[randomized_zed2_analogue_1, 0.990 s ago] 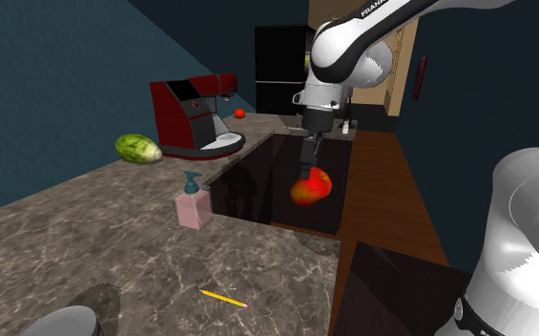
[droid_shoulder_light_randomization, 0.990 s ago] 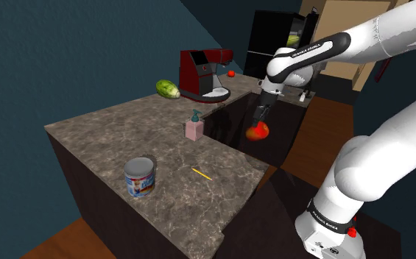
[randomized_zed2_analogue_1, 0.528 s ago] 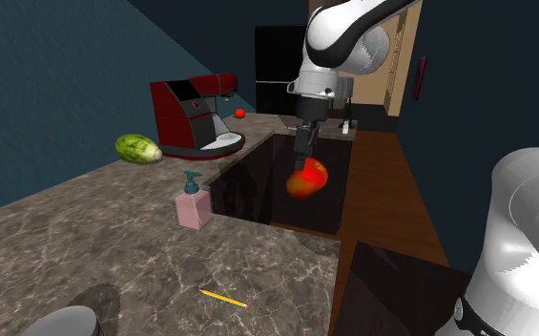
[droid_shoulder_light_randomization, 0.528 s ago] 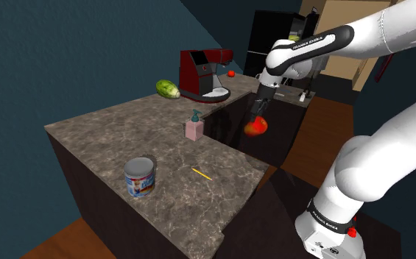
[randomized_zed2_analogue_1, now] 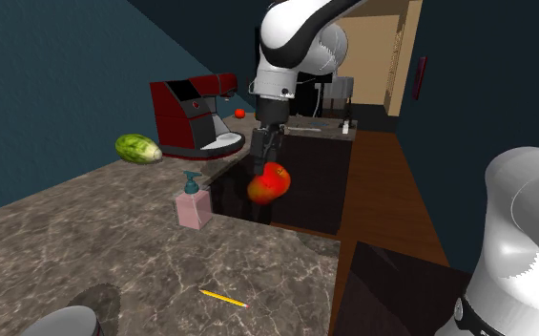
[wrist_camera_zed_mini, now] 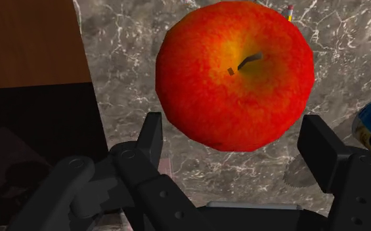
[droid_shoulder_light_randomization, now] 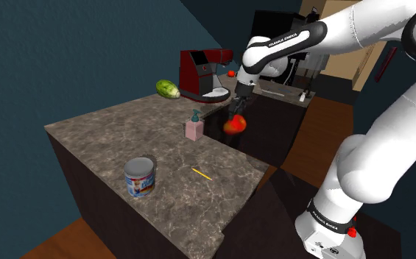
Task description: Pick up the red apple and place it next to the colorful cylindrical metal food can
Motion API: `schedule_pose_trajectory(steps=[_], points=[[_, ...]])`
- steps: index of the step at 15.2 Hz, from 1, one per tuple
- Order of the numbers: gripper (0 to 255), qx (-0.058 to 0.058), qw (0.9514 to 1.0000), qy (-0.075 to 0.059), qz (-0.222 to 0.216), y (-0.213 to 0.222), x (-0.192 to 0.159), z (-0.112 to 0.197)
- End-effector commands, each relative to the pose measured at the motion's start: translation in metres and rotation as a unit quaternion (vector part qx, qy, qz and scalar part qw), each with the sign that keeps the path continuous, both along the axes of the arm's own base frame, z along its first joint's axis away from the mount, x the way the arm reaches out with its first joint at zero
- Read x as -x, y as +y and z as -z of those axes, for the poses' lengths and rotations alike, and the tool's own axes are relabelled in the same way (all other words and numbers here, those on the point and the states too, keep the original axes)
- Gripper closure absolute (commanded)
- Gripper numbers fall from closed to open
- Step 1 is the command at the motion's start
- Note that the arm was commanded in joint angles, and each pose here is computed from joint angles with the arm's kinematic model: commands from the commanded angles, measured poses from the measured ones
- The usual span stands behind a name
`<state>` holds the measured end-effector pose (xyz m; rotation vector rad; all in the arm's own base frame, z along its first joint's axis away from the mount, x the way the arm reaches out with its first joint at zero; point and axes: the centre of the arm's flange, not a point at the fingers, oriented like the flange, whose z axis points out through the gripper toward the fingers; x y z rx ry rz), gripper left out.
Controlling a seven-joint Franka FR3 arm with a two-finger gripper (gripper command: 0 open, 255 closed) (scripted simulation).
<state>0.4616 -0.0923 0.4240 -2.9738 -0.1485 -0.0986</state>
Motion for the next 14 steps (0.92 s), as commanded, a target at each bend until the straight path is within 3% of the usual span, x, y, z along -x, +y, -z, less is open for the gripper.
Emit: schedule_pose_trajectory(steps=[1,14], points=[[255,0.0,1.0,0.0,0.0,0.021,-0.018,-0.001],[255,0.0,1.0,0.0,0.0,0.148,-0.134,-0.001]])
